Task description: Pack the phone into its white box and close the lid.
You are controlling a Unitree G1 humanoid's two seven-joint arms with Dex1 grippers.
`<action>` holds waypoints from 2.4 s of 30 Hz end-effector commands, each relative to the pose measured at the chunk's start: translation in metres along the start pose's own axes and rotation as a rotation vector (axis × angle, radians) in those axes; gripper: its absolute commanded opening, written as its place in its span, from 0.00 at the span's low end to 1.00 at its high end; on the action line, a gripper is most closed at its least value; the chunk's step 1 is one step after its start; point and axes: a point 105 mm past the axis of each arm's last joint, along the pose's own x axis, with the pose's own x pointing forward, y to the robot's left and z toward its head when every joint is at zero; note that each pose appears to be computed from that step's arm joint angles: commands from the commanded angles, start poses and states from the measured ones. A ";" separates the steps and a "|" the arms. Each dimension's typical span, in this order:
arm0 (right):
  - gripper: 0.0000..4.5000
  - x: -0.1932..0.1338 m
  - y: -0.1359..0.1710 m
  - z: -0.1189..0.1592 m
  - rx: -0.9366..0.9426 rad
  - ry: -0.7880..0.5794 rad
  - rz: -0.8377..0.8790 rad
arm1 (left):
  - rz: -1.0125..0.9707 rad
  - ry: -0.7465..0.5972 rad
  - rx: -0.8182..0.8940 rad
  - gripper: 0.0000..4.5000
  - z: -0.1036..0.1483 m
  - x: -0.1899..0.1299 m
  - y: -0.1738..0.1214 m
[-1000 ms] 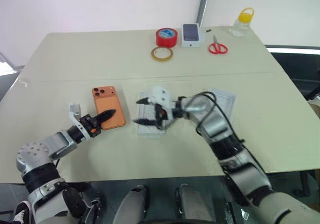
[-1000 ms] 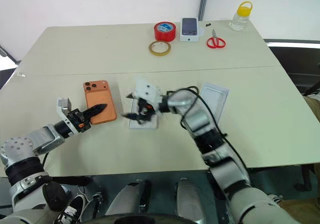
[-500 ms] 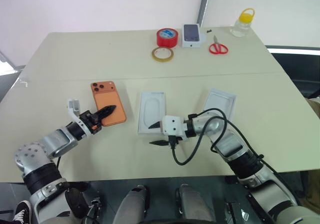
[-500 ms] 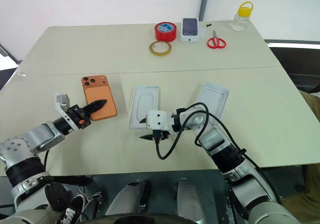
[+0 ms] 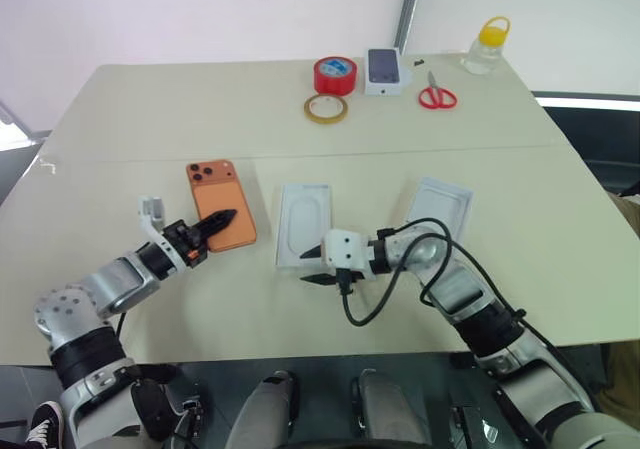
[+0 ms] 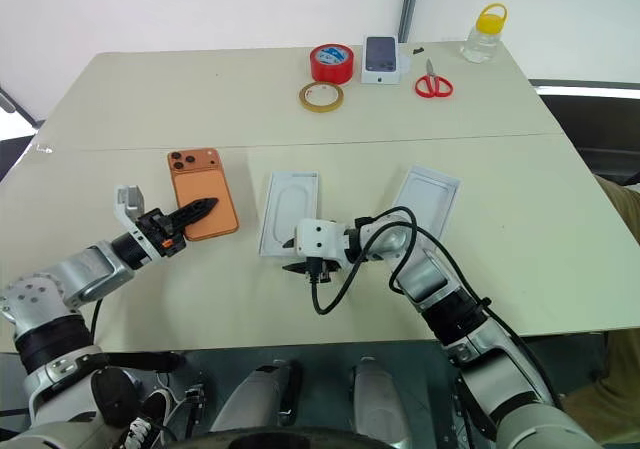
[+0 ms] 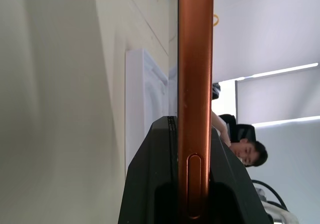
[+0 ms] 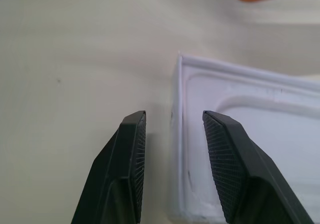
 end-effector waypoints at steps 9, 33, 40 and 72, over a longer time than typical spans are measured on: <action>0.01 0.003 0.003 0.025 -0.034 -0.055 0.039 | -0.098 -0.038 0.063 0.00 0.013 0.002 -0.026; 0.99 0.018 -0.012 0.049 0.082 -0.043 -0.086 | -0.103 0.050 0.101 0.00 -0.006 0.023 -0.025; 0.99 -0.024 -0.034 0.042 0.120 -0.098 -0.158 | -0.098 0.146 0.116 0.00 -0.017 0.037 -0.019; 0.69 -0.030 -0.075 0.028 0.154 -0.075 -0.357 | 0.209 0.080 0.548 0.80 0.036 0.016 -0.010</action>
